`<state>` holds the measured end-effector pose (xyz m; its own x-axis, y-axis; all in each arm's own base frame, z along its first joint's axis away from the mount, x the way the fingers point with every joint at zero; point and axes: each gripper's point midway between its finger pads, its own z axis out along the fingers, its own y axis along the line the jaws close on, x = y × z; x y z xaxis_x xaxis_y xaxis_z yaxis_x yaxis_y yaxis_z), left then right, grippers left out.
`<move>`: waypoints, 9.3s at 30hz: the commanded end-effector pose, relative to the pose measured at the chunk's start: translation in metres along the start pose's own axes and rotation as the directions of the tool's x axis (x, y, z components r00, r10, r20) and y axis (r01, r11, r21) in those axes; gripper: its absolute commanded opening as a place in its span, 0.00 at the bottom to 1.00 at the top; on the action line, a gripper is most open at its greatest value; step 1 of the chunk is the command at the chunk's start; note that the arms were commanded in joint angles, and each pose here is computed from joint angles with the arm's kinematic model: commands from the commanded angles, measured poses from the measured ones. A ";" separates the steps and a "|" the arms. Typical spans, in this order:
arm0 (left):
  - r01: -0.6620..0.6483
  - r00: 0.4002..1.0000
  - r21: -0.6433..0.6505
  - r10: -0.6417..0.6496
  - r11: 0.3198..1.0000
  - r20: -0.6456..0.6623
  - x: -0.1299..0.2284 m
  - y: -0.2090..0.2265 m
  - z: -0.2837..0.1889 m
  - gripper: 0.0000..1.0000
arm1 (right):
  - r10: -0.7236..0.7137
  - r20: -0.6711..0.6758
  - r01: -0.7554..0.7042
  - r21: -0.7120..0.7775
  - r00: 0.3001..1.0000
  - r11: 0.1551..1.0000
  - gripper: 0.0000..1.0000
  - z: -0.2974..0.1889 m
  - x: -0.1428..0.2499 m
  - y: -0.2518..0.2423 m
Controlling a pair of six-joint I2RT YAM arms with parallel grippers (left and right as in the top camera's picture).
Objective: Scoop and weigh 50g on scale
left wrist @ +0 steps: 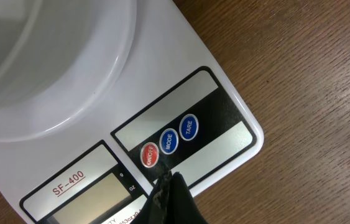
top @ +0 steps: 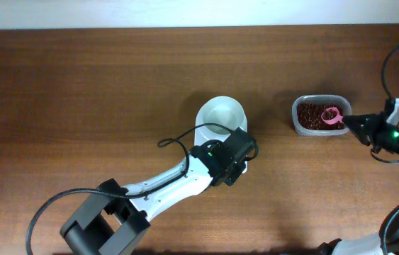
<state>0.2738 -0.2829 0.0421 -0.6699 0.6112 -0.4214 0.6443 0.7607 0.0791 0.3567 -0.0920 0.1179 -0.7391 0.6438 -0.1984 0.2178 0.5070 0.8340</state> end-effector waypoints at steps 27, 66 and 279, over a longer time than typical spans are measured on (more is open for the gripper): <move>-0.024 0.999 -0.017 0.024 1.000 -0.022 0.004 0.000 0.010 0.00 | -0.027 -0.063 0.007 -0.298 0.998 0.954 0.04 -0.015 0.028 0.054; -0.024 0.999 -0.020 0.024 1.000 -0.022 0.004 0.001 0.010 0.00 | -0.169 -0.322 -0.003 -0.471 0.932 0.882 0.04 0.038 0.100 0.129; -0.255 0.958 0.193 0.221 0.948 0.183 0.028 0.112 -0.194 0.99 | -0.253 -0.343 0.087 -0.433 0.904 0.897 0.04 0.067 0.107 0.136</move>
<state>0.2553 -0.1355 0.2041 -0.4659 0.7135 -0.5233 0.8398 0.5429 -0.0074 0.3527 0.0804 0.1690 -0.9460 0.2720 -0.1764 -0.1066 0.2529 0.9616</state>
